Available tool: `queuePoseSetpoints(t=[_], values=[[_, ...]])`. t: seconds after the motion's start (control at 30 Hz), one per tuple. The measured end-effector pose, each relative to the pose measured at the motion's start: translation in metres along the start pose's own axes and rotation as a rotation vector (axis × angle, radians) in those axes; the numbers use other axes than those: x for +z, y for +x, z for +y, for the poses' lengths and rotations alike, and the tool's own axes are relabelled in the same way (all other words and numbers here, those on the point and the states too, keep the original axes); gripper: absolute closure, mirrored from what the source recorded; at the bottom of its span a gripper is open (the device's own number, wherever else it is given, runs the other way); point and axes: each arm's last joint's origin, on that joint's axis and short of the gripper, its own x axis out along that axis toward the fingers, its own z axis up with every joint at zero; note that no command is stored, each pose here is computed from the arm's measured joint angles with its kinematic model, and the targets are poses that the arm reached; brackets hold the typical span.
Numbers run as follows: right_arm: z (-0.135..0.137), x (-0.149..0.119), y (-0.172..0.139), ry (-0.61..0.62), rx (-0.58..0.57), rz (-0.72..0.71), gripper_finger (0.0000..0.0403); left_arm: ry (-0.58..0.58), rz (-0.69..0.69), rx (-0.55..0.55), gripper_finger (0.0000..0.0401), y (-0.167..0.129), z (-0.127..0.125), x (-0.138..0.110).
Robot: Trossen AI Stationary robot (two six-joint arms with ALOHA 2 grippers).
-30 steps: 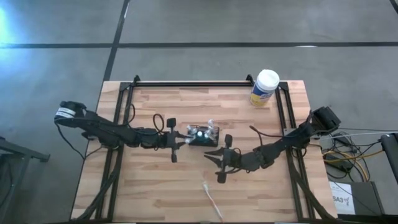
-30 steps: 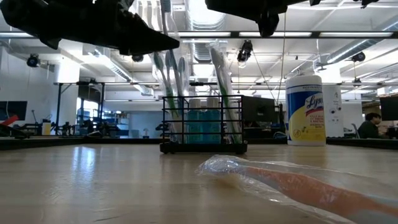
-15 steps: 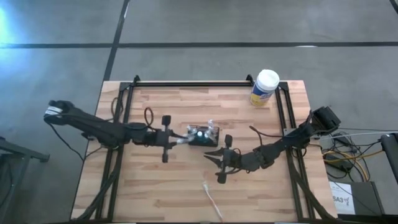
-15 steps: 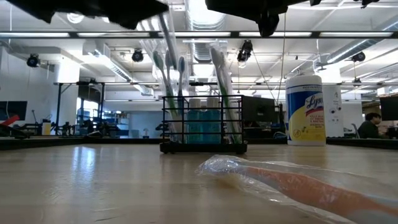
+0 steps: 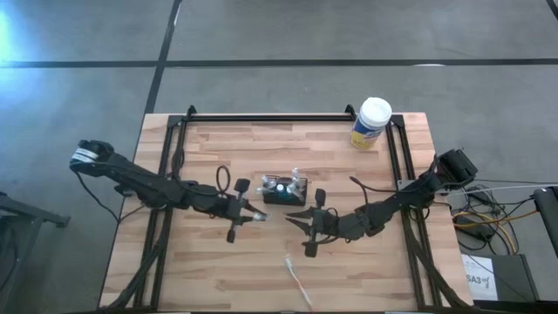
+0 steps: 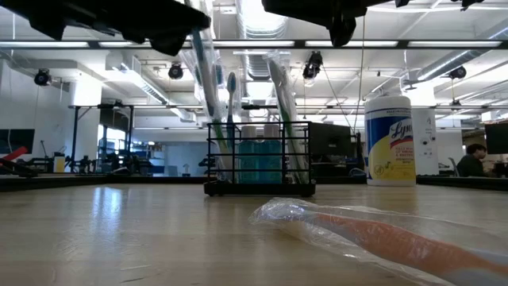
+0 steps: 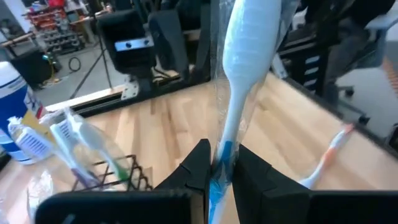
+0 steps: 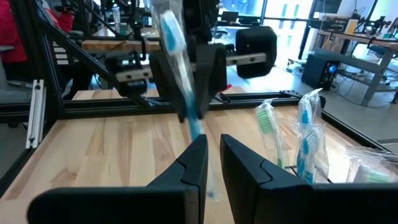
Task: Pick & Place toothbrushing station
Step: Put the blue toothbrush into the black mesh organizer
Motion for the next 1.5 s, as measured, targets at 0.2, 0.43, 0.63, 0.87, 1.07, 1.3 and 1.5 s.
queuePoseSetpoints(t=[0.2, 0.43, 0.63, 0.87, 1.07, 1.3, 1.5], values=[[0.0, 0.0, 0.0, 0.003, 0.0, -0.001, 0.036, 0.038, 0.078, 0.107, 0.0362, 0.005, 0.015, -0.016], [0.0, 0.0, 0.0, -0.003, 0.0, 0.004, 0.036, 0.085, 0.054, 0.275, 0.0362, -0.005, 0.03, -0.009], [0.0, -0.001, 0.0, -0.005, 0.0, 0.005, 0.036, 0.088, 0.051, 0.265, 0.0362, -0.005, 0.032, -0.01], [0.0, -0.001, 0.0, -0.005, 0.0, 0.005, 0.036, 0.067, 0.014, 0.227, 0.0362, -0.006, 0.031, -0.007], [0.0, -0.001, 0.0, -0.005, 0.0, 0.006, 0.036, 0.065, 0.006, 0.229, 0.0362, -0.006, 0.031, -0.006], [0.0, -0.001, 0.0, -0.005, 0.0, 0.006, 0.036, 0.084, 0.057, 0.269, 0.0362, -0.007, 0.031, -0.018], [0.0, -0.001, 0.0, -0.005, 0.0, 0.005, 0.036, 0.07, 0.073, 0.28, 0.0362, -0.012, 0.032, -0.034]])
